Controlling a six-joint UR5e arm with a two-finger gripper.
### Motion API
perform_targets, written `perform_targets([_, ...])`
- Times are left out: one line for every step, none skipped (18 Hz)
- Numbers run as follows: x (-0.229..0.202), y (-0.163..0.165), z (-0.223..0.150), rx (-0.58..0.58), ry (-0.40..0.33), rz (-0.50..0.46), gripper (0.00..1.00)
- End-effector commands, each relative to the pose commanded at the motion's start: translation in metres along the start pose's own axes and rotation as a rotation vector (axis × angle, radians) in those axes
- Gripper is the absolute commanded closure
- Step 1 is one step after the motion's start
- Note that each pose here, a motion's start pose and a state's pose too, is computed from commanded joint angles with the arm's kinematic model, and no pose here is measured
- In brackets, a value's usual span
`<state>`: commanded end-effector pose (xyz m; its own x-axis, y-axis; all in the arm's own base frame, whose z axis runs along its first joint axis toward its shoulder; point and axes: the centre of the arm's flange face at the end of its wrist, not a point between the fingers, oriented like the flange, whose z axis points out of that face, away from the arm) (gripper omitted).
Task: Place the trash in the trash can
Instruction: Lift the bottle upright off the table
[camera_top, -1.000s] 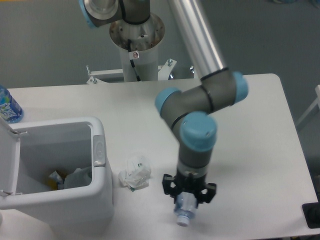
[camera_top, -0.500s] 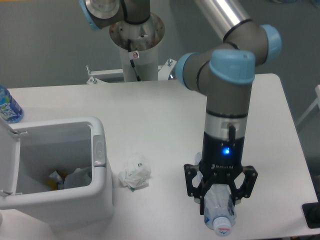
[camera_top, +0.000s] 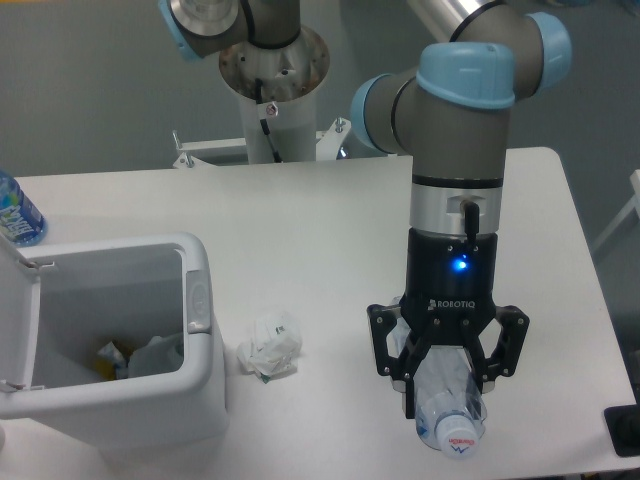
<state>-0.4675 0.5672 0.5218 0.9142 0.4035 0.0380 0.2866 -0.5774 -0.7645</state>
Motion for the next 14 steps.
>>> perform_targets([0.000, -0.001, -0.001, 0.001, 0.000, 0.001, 0.37])
perform_targets([0.003, -0.001, -0.002, 0.003, 0.001, 0.003, 0.37])
perform_targets([0.005, -0.003, -0.005, 0.006, 0.001, 0.006, 0.38])
perform_targets([0.007, -0.005, -0.010, 0.013, -0.001, 0.009, 0.37])
perform_targets([0.010, -0.008, -0.014, 0.018, 0.000, 0.012, 0.37])
perform_targets([0.011, -0.009, -0.017, 0.022, -0.002, 0.011, 0.37])
perform_targets([0.013, -0.013, -0.023, 0.032, -0.003, 0.007, 0.37])
perform_targets([0.016, -0.015, -0.027, 0.037, -0.004, 0.001, 0.37])
perform_targets([0.017, -0.018, -0.032, 0.044, -0.006, -0.004, 0.37])
perform_targets([0.021, -0.021, -0.038, 0.052, -0.004, -0.012, 0.37])
perform_targets([0.027, -0.024, -0.043, 0.059, -0.001, -0.019, 0.37])
perform_targets([0.037, -0.028, -0.047, 0.066, 0.007, -0.020, 0.37])
perform_targets([0.046, -0.031, -0.050, 0.072, 0.012, -0.015, 0.37])
perform_targets([0.051, -0.034, -0.056, 0.080, 0.014, -0.018, 0.37])
